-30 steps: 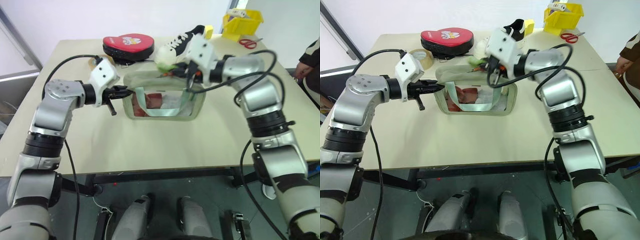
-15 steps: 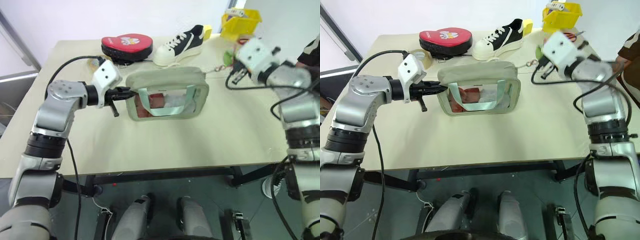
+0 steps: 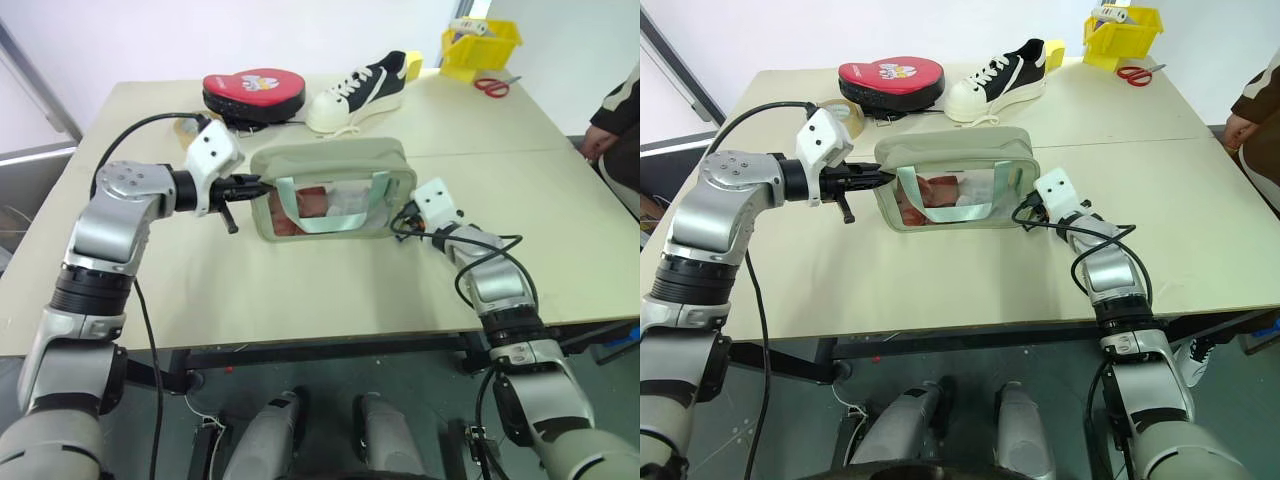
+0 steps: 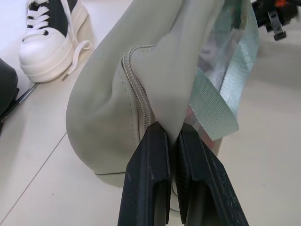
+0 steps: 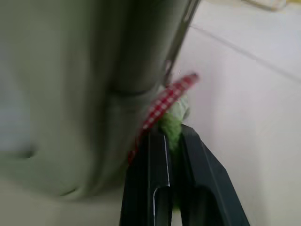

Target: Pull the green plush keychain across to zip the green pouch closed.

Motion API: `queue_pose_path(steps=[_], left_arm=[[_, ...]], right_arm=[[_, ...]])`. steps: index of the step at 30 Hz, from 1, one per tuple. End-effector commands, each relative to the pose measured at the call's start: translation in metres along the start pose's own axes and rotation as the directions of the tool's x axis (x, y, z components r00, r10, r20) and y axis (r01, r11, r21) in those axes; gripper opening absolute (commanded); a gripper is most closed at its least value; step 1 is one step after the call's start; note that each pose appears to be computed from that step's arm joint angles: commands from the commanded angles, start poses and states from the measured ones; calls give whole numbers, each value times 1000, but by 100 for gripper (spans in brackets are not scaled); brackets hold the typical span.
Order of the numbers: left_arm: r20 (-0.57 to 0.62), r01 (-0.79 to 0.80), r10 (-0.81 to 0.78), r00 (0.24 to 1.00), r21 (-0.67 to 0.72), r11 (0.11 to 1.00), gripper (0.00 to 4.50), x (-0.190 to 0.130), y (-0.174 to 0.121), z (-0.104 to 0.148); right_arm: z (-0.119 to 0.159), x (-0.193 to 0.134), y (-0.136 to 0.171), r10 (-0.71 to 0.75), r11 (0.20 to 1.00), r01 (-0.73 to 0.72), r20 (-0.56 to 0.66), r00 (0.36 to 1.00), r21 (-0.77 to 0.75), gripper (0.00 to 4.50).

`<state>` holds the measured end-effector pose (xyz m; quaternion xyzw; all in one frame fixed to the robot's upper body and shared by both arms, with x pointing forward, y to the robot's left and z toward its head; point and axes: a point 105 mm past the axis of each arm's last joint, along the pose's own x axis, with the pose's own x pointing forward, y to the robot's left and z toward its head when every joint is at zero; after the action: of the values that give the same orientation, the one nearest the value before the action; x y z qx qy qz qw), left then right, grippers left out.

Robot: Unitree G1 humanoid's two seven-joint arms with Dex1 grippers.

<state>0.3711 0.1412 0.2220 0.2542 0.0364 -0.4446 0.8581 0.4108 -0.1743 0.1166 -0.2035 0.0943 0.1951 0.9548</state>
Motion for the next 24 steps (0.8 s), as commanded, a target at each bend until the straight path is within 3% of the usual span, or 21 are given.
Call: queue_pose_path(steps=[1, 3, 6, 10, 12, 13, 15, 16, 20, 24], left_arm=[[0, -27, 27, 1000, 21, 999, 0, -7, 3, 3], [-2, -39, 39, 999, 24, 999, 0, -8, 5, 3], [0, -52, 52, 999, 27, 998, 0, -11, 9, 3], [15, -51, 50, 999, 18, 999, 152, -18, 17, 7], [17, -19, 19, 1000, 8, 1000, 266, -29, 19, 10], [17, -15, 15, 1000, 2, 1000, 309, -34, 22, 11], [23, -21, 22, 999, -13, 1000, 415, -45, 29, 14], [31, -28, 29, 999, -26, 999, 447, -50, 33, 17], [79, -62, 68, 995, -76, 995, 447, -71, 47, 30], [99, -108, 116, 988, -78, 991, 447, -73, 51, 35]], right_arm=[[9, -9, -9, 25, 1000, -25, 9, 1000, -10, 4], [23, -18, -30, 1, 999, 0, 33, 999, -46, 4], [48, -36, -49, 37, 996, -30, 81, 996, -86, 114], [94, -68, -72, 111, 983, -86, 148, 983, -165, 313], [122, -91, -67, 230, 963, -196, 187, 955, -186, 429], [131, -100, -63, 281, 950, -244, 195, 940, -193, 450], [146, -113, -54, 355, 928, -316, 207, 912, -199, 450], [152, -118, -51, 381, 918, -341, 213, 900, -201, 450], [169, -135, -32, 472, 876, -427, 219, 854, -223, 450], [170, -133, -28, 441, 889, -388, 222, 870, -242, 450]])
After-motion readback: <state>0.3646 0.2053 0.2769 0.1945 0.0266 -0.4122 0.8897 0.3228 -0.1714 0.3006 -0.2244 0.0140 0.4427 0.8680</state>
